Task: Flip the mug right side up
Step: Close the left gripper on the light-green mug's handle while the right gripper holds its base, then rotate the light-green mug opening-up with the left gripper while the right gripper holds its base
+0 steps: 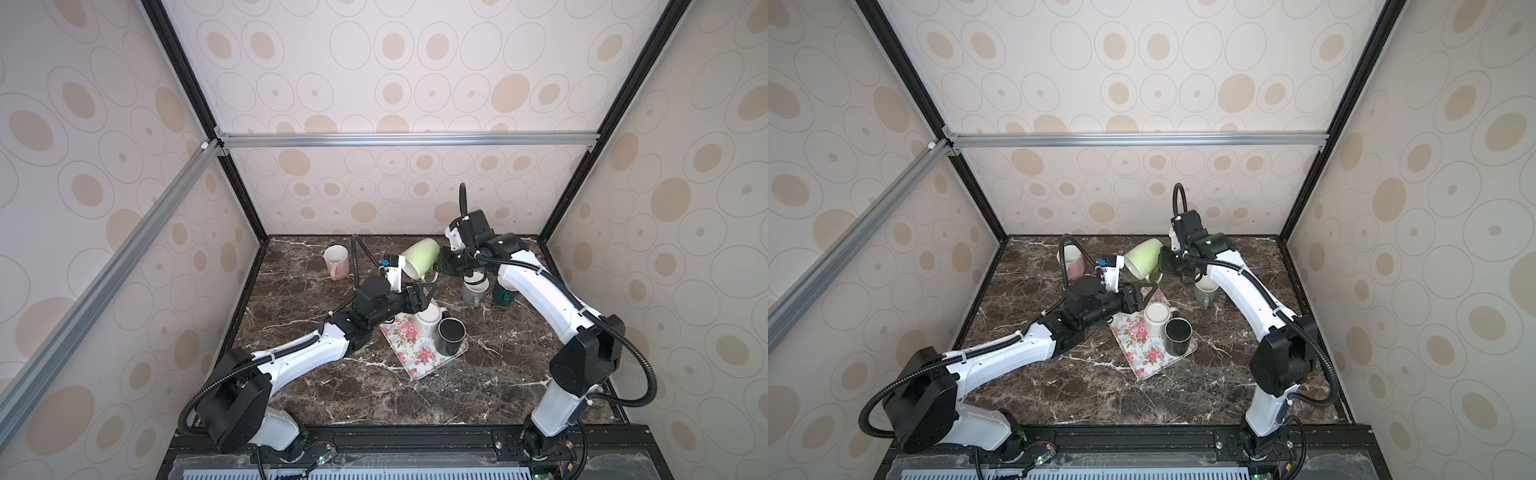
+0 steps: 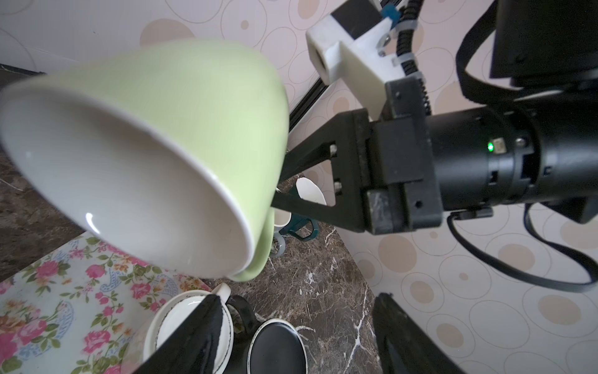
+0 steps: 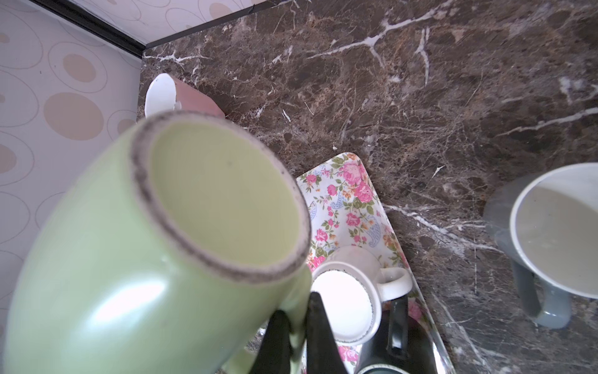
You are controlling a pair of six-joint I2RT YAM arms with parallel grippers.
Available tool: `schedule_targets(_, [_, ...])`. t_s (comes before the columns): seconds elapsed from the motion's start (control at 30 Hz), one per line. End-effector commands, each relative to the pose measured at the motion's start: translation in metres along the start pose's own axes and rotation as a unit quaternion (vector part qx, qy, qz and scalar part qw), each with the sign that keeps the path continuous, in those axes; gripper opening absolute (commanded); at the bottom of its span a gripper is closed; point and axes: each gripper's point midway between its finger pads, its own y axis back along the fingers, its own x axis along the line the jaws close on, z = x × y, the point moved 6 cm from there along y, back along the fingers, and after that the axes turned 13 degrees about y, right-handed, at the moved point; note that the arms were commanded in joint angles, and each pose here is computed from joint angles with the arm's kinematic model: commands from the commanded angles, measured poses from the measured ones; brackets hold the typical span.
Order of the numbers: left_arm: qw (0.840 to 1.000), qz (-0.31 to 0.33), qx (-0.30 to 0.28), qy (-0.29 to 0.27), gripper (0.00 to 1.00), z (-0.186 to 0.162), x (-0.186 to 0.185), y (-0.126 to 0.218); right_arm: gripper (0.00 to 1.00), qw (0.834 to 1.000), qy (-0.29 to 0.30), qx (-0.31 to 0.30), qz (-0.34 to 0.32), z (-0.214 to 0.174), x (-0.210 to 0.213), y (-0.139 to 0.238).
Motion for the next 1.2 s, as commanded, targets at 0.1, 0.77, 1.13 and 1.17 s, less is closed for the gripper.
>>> schedule_targets(0.1, [0.999, -0.020, -0.026, -0.008, 0.63, 0.016, -0.019, -0.014, 0.00, 0.998, -0.014, -0.059, 0.032, 0.015, 0.013, 0.028])
schedule_targets(0.77, [0.999, 0.032, -0.027, -0.032, 0.59, 0.013, -0.002, -0.016, 0.00, 0.998, -0.019, -0.056, 0.030, 0.009, 0.009, 0.024])
schedule_targets(1.13, [0.999, 0.027, -0.037, -0.022, 0.52, 0.016, -0.002, -0.033, 0.00, 0.996, -0.044, -0.053, 0.053, 0.000, 0.009, 0.019])
schedule_targets(1.17, [0.999, 0.028, -0.039, -0.023, 0.51, 0.016, -0.001, -0.034, 0.00, 0.996, -0.047, -0.050, 0.055, -0.001, 0.010, 0.018])
